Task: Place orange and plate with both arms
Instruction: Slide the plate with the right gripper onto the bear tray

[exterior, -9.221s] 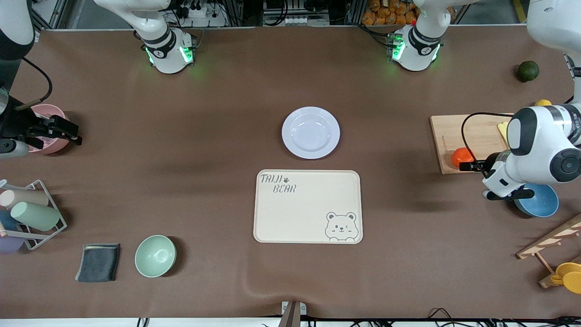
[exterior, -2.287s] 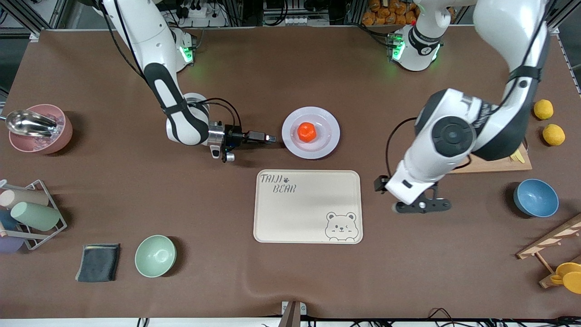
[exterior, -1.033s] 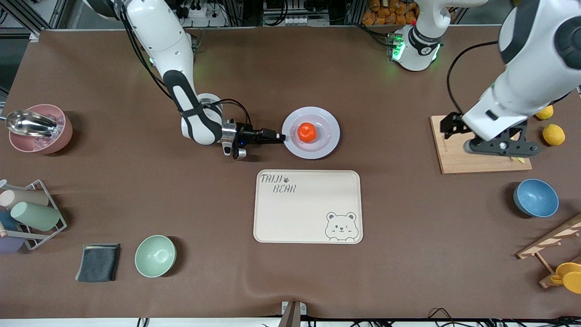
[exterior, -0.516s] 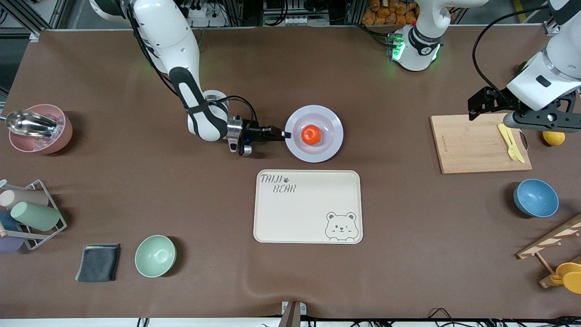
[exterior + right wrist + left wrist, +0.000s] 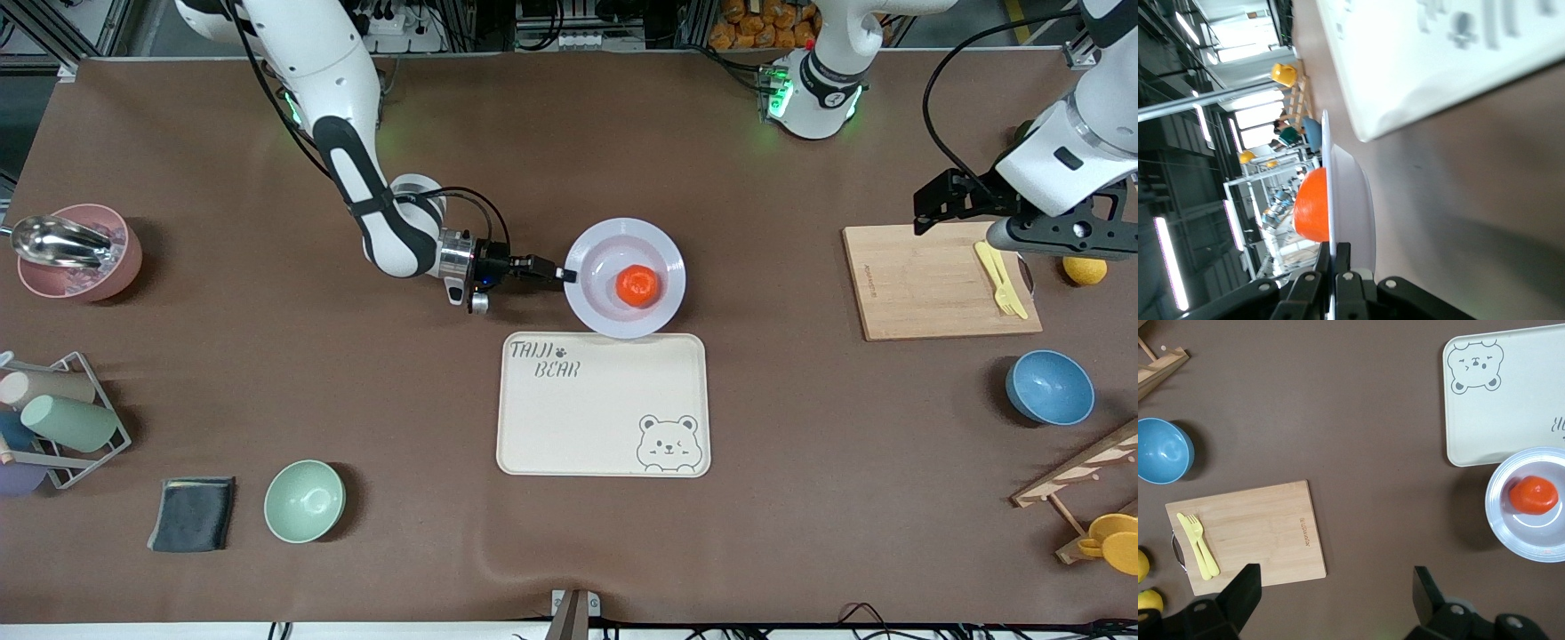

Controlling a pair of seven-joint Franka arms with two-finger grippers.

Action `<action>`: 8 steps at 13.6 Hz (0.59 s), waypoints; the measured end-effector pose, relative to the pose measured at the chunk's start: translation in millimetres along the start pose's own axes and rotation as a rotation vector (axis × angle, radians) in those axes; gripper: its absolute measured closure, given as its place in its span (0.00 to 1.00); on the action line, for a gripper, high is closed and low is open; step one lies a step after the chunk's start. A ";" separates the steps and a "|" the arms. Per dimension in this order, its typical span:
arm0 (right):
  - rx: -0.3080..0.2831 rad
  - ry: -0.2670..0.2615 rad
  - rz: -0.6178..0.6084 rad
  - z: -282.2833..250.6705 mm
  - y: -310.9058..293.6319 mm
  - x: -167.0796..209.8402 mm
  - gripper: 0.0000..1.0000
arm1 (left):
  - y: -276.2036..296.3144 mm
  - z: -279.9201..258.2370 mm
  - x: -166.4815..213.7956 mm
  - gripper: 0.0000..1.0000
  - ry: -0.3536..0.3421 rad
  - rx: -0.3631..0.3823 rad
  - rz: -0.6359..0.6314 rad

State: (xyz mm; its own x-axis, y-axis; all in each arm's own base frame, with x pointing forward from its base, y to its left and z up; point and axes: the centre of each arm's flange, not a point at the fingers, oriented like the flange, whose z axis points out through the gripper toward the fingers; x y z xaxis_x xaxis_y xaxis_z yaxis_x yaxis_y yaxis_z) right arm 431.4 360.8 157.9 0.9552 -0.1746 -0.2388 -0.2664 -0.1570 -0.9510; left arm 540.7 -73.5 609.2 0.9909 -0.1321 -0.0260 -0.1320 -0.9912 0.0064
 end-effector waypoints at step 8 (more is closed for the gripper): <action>-0.030 0.193 0.021 -12.4 -48.8 76.2 0.96 | 10.8 -12.4 5.1 0.00 0.034 -0.015 0.016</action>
State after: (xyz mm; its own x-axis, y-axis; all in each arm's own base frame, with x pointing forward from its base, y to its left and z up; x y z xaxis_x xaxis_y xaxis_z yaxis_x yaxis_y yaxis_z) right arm 515.6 343.1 188.6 0.9078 -0.3610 -0.2136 -0.2924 -0.1796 -0.9393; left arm 544.6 -84.9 621.5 0.9890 -0.1479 0.0083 -0.1480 -0.9888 0.0212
